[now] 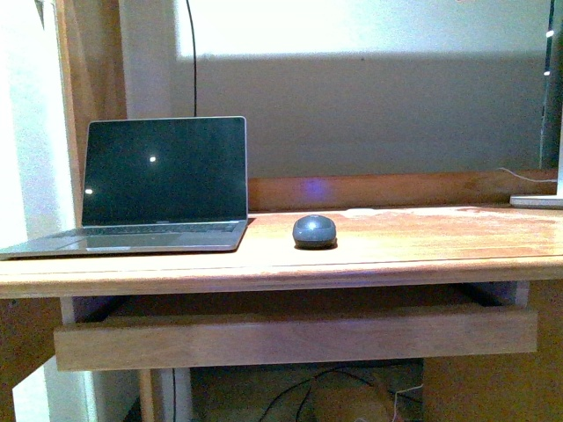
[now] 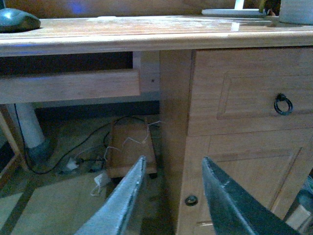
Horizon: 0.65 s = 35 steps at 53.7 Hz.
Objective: Place mouse
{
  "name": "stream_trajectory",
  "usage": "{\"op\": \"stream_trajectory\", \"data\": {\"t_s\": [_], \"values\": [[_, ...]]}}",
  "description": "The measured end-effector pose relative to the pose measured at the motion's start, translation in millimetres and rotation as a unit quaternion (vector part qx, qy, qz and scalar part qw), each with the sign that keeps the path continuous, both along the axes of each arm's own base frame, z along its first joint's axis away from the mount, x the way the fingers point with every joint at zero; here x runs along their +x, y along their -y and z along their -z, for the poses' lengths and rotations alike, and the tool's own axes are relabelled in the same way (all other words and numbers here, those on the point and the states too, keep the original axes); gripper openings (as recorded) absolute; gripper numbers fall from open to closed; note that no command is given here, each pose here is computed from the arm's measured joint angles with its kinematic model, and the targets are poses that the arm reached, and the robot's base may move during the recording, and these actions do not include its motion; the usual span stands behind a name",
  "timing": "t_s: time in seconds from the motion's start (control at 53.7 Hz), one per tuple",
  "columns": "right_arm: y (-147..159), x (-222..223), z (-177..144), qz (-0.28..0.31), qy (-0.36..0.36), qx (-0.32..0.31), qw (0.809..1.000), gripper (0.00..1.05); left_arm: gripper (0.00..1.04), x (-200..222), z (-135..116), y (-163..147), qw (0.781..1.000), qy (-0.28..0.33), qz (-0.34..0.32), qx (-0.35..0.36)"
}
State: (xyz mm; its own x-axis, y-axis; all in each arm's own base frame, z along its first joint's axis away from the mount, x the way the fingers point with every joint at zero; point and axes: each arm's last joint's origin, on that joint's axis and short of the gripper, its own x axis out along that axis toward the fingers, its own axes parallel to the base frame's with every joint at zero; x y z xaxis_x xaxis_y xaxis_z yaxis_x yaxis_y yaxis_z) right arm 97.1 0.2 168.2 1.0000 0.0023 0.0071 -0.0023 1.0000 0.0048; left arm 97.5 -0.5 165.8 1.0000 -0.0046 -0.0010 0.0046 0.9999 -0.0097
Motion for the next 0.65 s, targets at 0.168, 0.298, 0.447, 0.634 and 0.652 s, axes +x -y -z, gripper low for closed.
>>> {"op": "stream_trajectory", "data": {"t_s": [0.168, 0.298, 0.447, 0.634, 0.652], "values": [[0.0, 0.0, 0.0, 0.000, 0.000, 0.000, 1.000, 0.71, 0.97, 0.0, 0.0, 0.0, 1.000, 0.000, 0.000, 0.000], [0.0, 0.0, 0.0, 0.000, 0.000, 0.000, 1.000, 0.94, 0.97, 0.0, 0.0, 0.0, 1.000, 0.000, 0.000, 0.000], [0.0, 0.0, 0.0, 0.000, 0.000, 0.000, 1.000, 0.97, 0.97, 0.0, 0.0, 0.0, 1.000, 0.000, 0.000, 0.000], [0.0, 0.0, 0.0, 0.000, 0.000, 0.000, 1.000, 0.97, 0.97, 0.0, 0.0, 0.0, 1.000, 0.000, 0.000, 0.000], [0.0, 0.0, 0.0, 0.000, 0.000, 0.000, 1.000, 0.97, 0.97, 0.0, 0.0, 0.0, 1.000, 0.000, 0.000, 0.000]]}}
